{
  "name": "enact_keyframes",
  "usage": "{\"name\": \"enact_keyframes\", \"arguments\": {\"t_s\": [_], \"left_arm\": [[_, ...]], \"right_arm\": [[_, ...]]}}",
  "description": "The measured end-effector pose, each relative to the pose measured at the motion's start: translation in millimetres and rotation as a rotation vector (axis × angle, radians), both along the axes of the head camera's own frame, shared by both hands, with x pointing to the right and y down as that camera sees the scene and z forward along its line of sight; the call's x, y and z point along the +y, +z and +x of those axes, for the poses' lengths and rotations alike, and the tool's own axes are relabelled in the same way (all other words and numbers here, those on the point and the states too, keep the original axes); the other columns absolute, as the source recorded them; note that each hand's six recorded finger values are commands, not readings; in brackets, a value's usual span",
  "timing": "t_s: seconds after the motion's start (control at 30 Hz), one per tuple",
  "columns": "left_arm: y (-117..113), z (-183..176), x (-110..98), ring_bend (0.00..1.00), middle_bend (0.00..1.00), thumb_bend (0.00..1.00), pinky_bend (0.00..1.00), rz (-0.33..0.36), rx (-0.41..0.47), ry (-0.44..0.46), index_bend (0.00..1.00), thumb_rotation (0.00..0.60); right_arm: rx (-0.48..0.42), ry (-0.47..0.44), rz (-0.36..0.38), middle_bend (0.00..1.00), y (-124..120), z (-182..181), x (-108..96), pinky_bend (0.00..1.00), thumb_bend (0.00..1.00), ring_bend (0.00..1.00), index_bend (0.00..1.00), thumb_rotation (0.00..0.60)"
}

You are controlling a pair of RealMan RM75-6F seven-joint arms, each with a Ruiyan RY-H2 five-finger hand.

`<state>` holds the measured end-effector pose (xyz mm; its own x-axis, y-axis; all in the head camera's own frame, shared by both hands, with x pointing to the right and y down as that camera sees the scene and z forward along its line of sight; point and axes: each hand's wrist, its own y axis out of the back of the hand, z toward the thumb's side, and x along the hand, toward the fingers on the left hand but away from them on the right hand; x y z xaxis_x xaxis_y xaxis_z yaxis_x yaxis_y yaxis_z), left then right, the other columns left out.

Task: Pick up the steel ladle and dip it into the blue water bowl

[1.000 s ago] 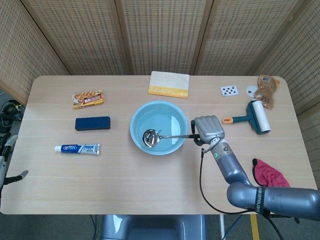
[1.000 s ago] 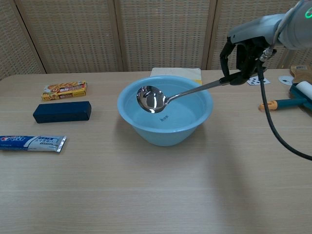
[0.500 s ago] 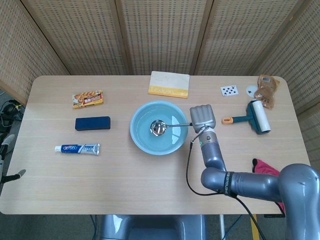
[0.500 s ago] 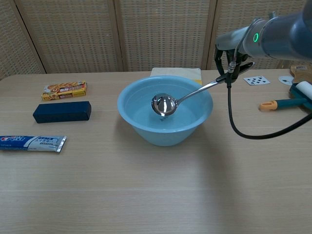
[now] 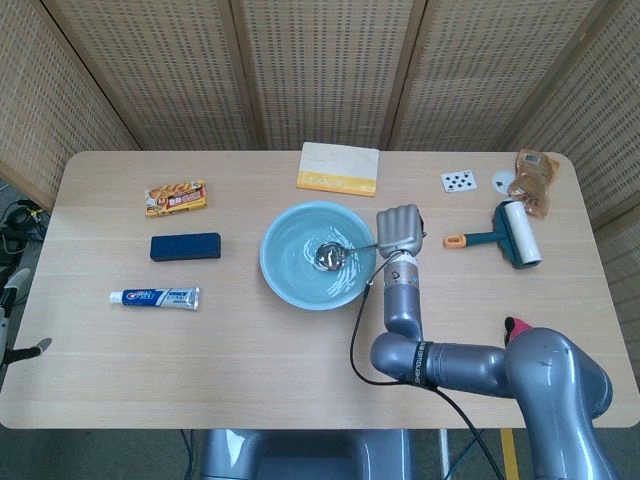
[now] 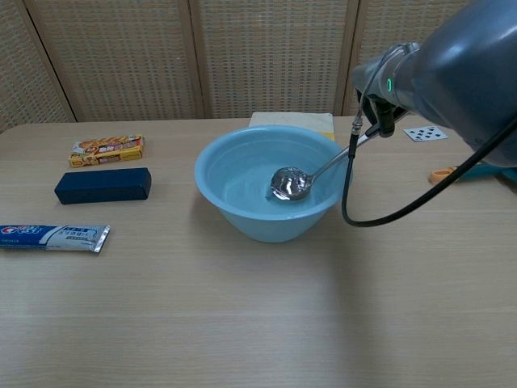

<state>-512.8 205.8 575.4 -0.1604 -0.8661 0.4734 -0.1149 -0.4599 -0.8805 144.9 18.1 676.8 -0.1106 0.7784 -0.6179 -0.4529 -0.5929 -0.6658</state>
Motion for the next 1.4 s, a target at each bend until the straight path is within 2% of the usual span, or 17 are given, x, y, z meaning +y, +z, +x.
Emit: {"name": "enact_keyframes", "arguments": {"t_s": [0.33,0.67,0.97,1.1,1.4], "left_arm": [[3,-2,-1,0.0,0.0,0.0,0.0,-0.009,-0.003,-0.01,0.0,0.6],[5,-4,-1,0.0,0.0,0.0,0.0,-0.014,-0.007,-0.016,0.0,0.6],[5,-5,-2,0.0,0.0,0.0,0.0,-0.015,-0.006,-0.019,0.0,0.6],[5,-5,-1,0.0,0.0,0.0,0.0,-0.016,-0.004,-0.019,0.0,0.6],[5,-4,-1,0.0,0.0,0.0,0.0,-0.019,-0.002,-0.016,0.0,0.6]], "right_arm": [[0.091,-0.052,0.02,1.0,14,-11,7,1.0,0.87,1.0,0.76,0.6],[0.099,-0.059,-0.008,1.0,24,-19,15,1.0,0.87,1.0,0.76,0.6],[0.06,0.054,-0.112,1.0,23,-17,20,1.0,0.87,1.0,0.77,0.6],[0.011,0.119,-0.159,1.0,15,-16,18,1.0,0.88,1.0,0.77,0.6],[-0.095,0.216,-0.211,1.0,-8,-13,9,1.0,0.89,1.0,0.77,0.6]]}}
